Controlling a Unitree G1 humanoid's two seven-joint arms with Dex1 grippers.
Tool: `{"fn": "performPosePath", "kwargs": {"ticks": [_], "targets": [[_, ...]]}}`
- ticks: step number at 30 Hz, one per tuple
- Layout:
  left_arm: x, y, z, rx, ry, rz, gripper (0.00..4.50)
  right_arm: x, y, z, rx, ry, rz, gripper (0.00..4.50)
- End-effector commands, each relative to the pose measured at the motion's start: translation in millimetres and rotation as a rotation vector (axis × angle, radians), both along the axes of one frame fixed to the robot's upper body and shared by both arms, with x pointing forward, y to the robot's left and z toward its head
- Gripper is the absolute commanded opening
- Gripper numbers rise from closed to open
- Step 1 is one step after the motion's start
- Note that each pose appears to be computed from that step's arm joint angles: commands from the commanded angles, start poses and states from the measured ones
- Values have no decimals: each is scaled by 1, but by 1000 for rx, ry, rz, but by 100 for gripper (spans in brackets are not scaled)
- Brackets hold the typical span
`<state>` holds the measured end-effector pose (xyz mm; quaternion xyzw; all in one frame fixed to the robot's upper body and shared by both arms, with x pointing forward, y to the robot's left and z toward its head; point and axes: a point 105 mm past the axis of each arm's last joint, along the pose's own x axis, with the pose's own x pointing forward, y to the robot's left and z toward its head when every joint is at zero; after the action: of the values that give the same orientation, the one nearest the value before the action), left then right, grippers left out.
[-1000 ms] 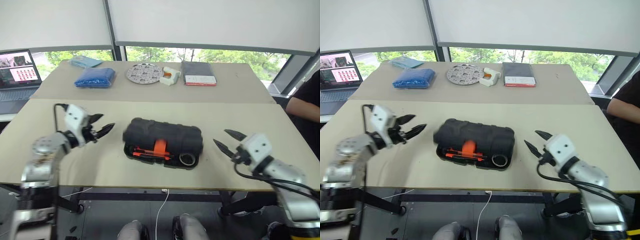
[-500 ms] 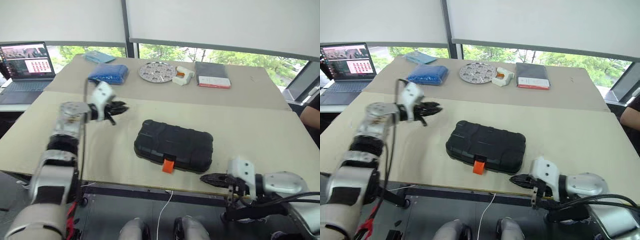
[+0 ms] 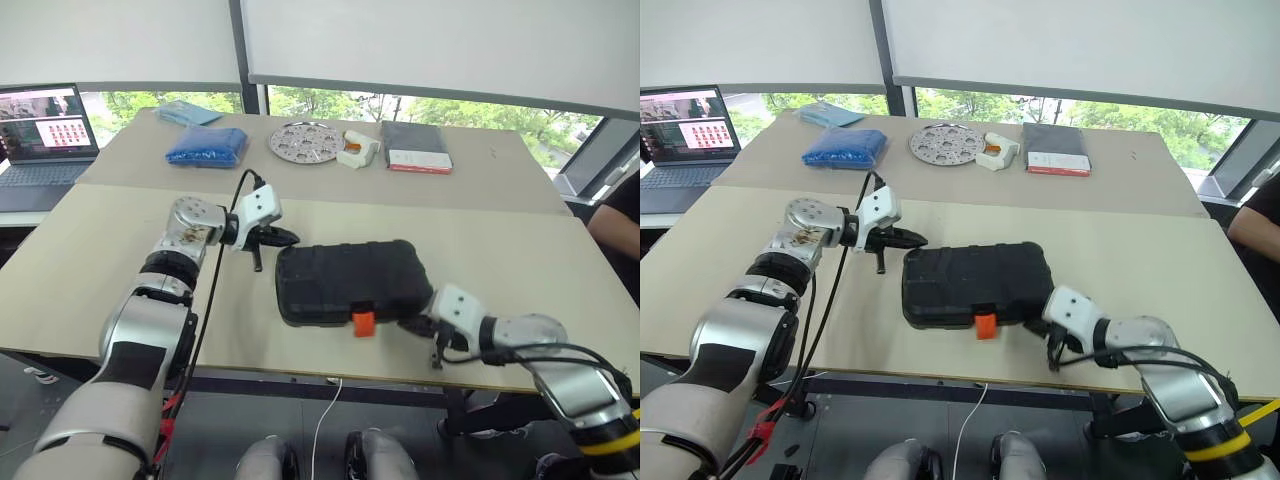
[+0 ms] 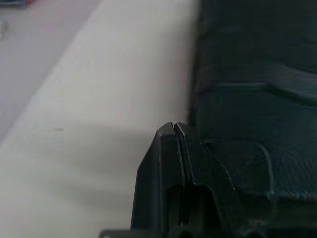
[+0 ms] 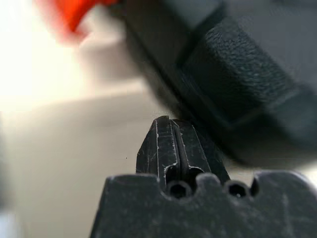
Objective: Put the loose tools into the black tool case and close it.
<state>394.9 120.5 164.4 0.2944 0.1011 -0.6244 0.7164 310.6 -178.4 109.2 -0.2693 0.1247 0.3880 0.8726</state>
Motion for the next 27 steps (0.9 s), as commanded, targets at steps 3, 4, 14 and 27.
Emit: {"fn": "performPosePath", "kwargs": {"ticks": [3, 4, 14, 27], "targets": [[-35, 3, -25, 42, 141, -153, 7, 15, -12, 27, 28, -139, -67, 0], [-37, 3, -20, 14, 134, -154, 7, 14, -13, 27, 31, -134, -66, 0], [-59, -21, 37, -224, 161, -159, 7, -48, 3, 28, 88, 56, 135, 0], [-58, -48, -42, 62, 3, -212, 7, -41, 24, 11, 112, 81, 115, 0]]}}
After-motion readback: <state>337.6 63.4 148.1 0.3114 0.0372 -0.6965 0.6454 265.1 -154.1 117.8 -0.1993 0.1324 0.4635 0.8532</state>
